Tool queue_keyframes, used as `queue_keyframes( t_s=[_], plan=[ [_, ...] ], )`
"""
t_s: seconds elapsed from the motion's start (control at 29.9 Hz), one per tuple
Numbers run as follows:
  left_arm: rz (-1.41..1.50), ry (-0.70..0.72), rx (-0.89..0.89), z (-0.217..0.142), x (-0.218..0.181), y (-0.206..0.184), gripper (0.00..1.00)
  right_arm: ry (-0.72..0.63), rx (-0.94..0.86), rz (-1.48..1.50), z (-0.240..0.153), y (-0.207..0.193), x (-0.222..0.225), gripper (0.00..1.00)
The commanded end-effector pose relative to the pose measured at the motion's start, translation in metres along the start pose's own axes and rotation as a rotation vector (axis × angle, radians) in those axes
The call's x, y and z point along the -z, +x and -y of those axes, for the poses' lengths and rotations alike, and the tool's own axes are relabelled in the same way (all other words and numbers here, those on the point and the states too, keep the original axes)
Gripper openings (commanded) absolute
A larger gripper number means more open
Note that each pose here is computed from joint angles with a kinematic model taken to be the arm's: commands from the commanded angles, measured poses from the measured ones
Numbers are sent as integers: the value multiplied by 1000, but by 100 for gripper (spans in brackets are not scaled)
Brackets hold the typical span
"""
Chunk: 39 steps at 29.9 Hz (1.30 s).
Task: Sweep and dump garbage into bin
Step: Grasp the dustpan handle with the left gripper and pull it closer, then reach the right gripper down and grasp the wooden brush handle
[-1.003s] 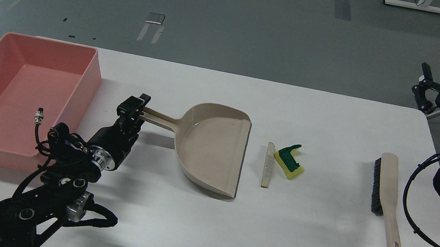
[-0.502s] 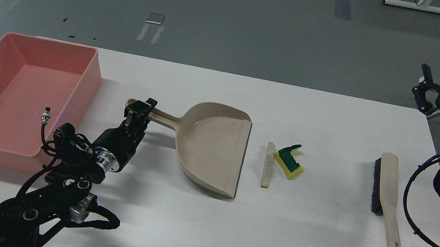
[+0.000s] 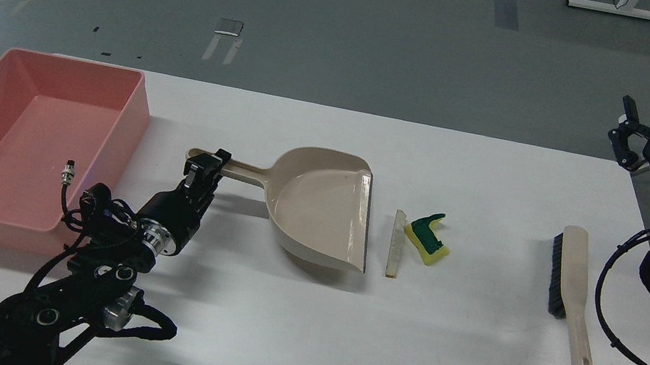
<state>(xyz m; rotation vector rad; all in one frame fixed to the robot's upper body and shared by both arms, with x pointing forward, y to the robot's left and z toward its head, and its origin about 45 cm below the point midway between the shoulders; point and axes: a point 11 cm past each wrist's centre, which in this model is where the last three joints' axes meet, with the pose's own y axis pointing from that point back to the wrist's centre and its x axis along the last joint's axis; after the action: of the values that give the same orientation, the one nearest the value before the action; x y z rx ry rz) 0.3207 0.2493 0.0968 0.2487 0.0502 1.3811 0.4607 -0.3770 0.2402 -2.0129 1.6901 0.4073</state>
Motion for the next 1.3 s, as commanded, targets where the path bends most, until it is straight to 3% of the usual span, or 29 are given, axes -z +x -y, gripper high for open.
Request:
queue_keyframes(
  t_s=[0.0, 0.3, 0.47, 0.94, 1.04, 1.1, 1.2, 1.27],
  plan=[
    [5, -21, 1, 1, -5, 0, 20, 2, 0, -1, 0, 0, 0, 100],
    [33, -106, 20, 0, -21, 1, 18, -1, -8, -19, -4, 6, 5, 100],
    [162, -127, 123, -11, -19, -10, 18, -5, -5, -45, -5, 9, 10, 100],
    [216, -124, 118, -11, -19, -13, 18, -2, 5, -275, -26, 33, 81, 100],
    [220, -115, 110, -9, -20, -13, 18, -43, -18, -313, -40, 46, 77, 100],
    [225, -102, 97, -7, -18, -12, 18, -202, -3, -487, -57, 59, 61, 100],
    [224, -96, 94, -7, -17, -13, 18, -319, 82, -676, -61, 51, 57, 100],
    [224, -95, 93, -7, -17, -13, 18, -329, 102, -726, -62, 48, 63, 100]
  ],
)
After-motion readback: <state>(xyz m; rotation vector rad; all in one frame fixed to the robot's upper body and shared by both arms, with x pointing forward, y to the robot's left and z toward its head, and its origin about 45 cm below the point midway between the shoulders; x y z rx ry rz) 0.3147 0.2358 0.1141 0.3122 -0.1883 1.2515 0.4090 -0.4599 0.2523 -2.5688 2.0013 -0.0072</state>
